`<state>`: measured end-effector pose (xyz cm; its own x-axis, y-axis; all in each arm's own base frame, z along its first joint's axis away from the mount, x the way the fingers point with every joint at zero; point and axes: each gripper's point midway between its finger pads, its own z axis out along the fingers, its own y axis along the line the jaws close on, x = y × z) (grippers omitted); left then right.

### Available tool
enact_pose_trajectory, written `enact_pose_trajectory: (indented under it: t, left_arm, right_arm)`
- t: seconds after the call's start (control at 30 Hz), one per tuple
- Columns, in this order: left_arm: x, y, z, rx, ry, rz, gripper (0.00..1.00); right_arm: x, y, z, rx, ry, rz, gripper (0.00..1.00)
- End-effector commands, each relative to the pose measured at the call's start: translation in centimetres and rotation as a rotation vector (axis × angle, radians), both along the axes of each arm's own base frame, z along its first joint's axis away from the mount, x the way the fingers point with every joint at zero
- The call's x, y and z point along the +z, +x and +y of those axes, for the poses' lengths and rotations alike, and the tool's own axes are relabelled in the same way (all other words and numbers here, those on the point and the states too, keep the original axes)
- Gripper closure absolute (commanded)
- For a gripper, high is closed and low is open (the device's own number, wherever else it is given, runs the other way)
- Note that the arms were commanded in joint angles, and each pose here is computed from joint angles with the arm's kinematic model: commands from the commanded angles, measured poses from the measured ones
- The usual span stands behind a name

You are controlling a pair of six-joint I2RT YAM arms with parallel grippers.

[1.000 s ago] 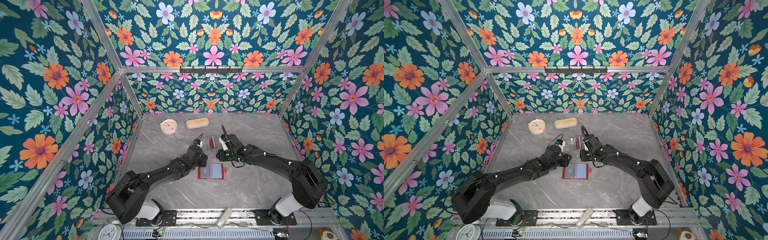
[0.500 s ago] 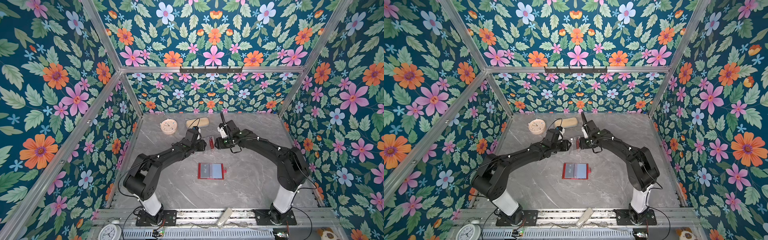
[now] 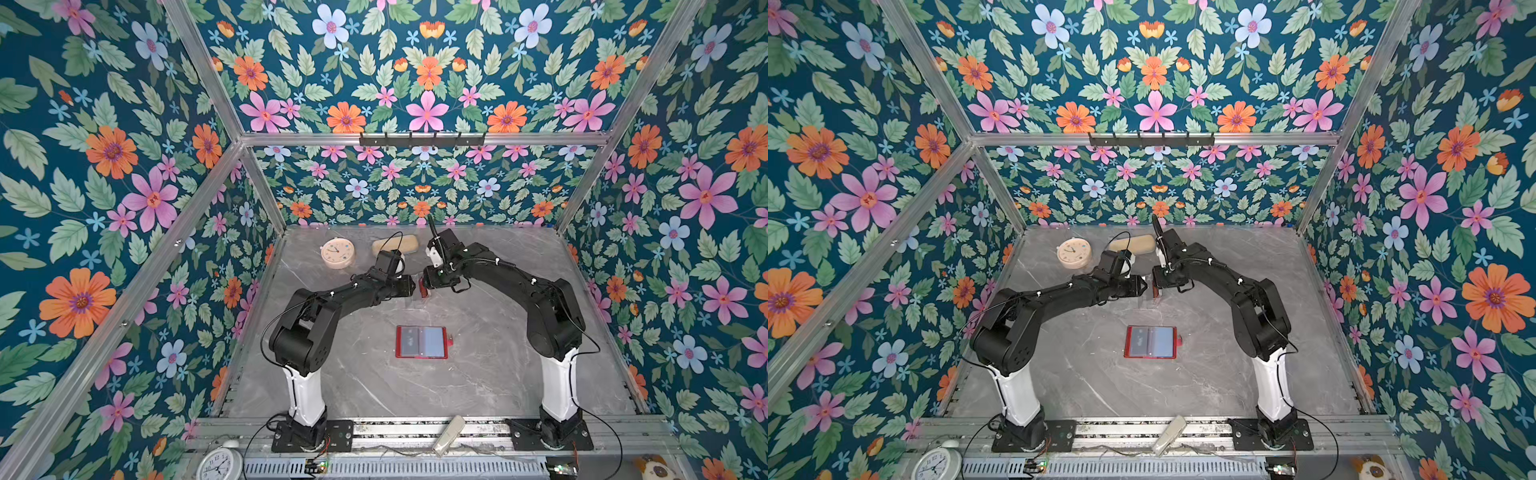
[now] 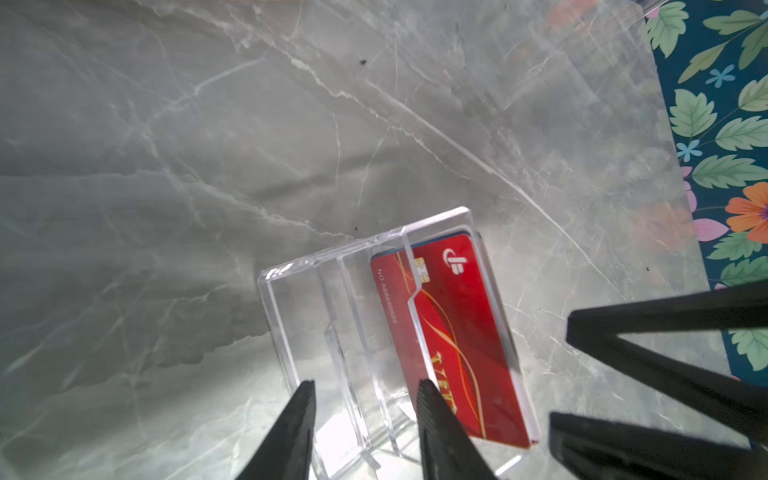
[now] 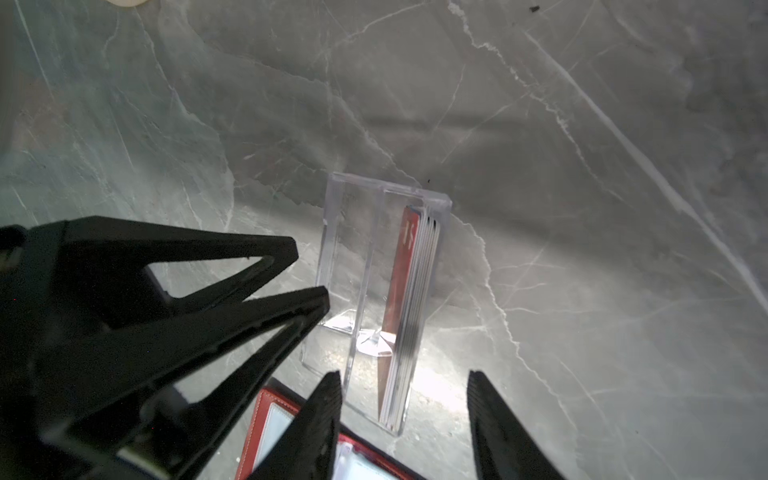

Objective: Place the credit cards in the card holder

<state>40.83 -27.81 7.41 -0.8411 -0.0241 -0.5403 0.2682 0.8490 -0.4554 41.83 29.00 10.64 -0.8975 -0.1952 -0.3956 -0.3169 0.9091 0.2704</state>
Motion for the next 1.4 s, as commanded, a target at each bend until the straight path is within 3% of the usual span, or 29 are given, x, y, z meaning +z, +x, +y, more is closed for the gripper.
enact_pose_trajectory:
  t: [0.0, 0.83, 1.37]
  left_arm:
    - [-0.6, 0.2, 0.4, 0.025, 0.007, 0.035, 0.57]
    - [-3.5, 0.1, 1.1, 0.102, 0.006, 0.117, 0.62]
    - [-4.0, 0.0, 1.6, 0.133, 0.018, 0.129, 0.64]
  right_arm:
    - [-0.6, -0.2, -0.6, 0.000, -0.048, 0.032, 0.50]
    - [-3.4, 1.2, -0.5, -0.038, -0.135, 0.120, 0.56]
    - [-4.0, 1.6, -0.8, -0.018, -0.269, 0.109, 0.57]
